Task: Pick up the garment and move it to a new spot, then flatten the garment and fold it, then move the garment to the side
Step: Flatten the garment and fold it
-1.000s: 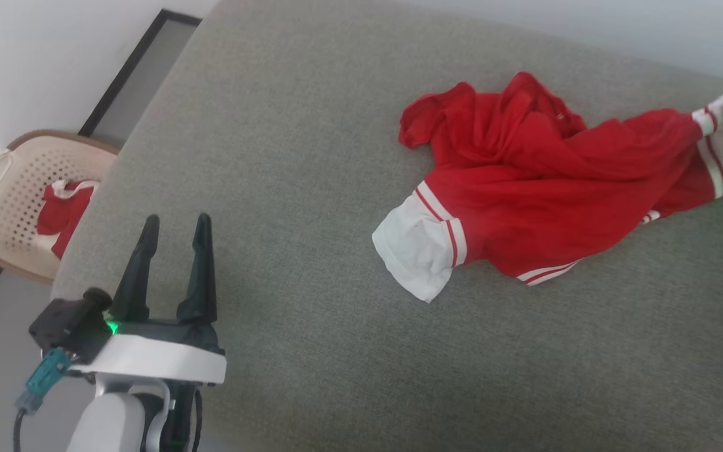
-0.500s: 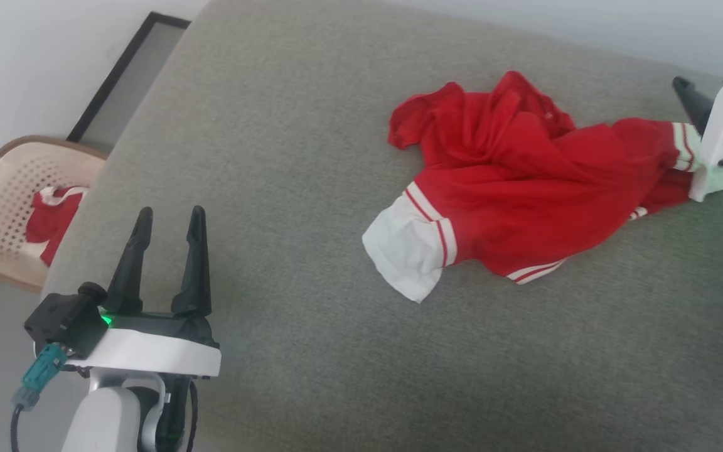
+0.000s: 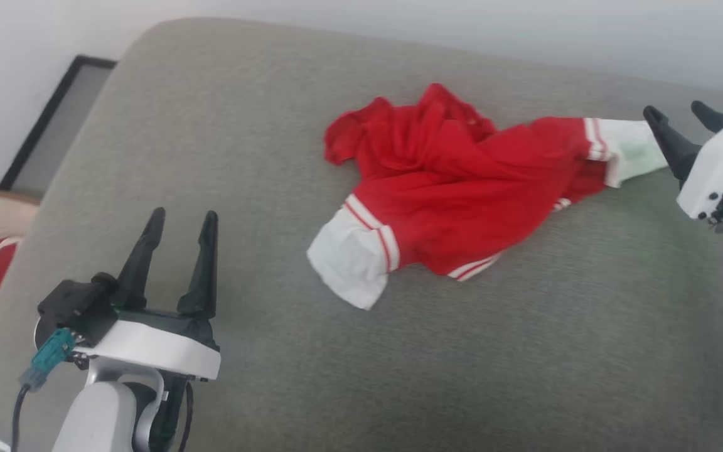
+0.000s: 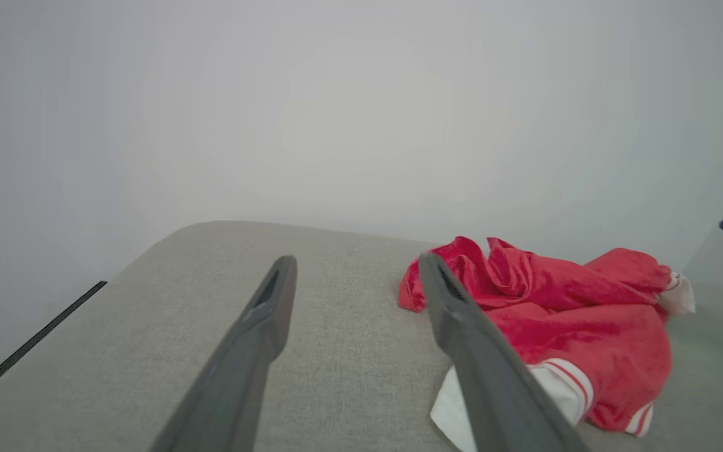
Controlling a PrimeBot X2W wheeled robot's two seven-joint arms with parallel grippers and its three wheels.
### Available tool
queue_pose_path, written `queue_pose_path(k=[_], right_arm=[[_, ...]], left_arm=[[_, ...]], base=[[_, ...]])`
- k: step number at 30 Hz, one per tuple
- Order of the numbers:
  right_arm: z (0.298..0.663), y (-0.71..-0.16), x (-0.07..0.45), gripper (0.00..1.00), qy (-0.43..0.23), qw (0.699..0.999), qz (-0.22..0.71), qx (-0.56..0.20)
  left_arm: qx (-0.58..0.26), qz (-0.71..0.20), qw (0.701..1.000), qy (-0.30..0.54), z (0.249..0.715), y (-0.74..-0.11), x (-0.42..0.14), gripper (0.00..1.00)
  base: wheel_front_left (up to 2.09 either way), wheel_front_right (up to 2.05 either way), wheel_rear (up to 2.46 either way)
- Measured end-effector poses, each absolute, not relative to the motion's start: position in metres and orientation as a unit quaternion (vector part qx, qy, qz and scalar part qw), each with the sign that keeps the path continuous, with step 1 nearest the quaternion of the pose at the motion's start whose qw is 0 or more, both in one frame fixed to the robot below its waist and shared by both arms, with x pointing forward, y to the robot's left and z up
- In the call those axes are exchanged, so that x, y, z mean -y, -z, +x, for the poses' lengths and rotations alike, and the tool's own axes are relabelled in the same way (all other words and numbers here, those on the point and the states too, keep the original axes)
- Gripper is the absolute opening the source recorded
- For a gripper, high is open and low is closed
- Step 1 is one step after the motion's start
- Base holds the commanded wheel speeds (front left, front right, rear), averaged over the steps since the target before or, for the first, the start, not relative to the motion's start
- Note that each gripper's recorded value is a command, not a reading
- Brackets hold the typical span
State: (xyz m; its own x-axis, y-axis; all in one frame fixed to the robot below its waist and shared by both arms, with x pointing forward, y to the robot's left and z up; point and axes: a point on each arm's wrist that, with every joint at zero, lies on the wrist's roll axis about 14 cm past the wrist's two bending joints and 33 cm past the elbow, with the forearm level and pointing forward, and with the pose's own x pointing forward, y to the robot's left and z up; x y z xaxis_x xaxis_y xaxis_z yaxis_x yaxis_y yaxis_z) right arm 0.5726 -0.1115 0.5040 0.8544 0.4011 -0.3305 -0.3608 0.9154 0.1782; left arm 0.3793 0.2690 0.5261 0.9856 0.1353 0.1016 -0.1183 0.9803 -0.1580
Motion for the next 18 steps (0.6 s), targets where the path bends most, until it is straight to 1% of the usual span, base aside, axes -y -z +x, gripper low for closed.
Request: queue_pose_path(k=[7,11,18], right_arm=[[0.55,-0.518,0.159,1.0,-0.156,0.977,0.063,-0.129],[0.533,-0.523,0.187,1.0,-0.124,0.985,0.059,-0.104],[0.5,-0.536,0.22,1.0,-0.083,0.993,0.061,-0.052]], left_arm=[[0.029,-0.077,0.997,-0.004,0.4,-0.52,-0.237,1.0],[-0.01,-0.088,0.996,0.028,0.41,-0.505,-0.216,1.0],[-0.057,-0.085,0.993,0.064,0.422,-0.486,-0.193,1.0]], base=[[0.0,0.0,0.0],[0.0,0.0,0.0],[0.0,0.0,0.0]])
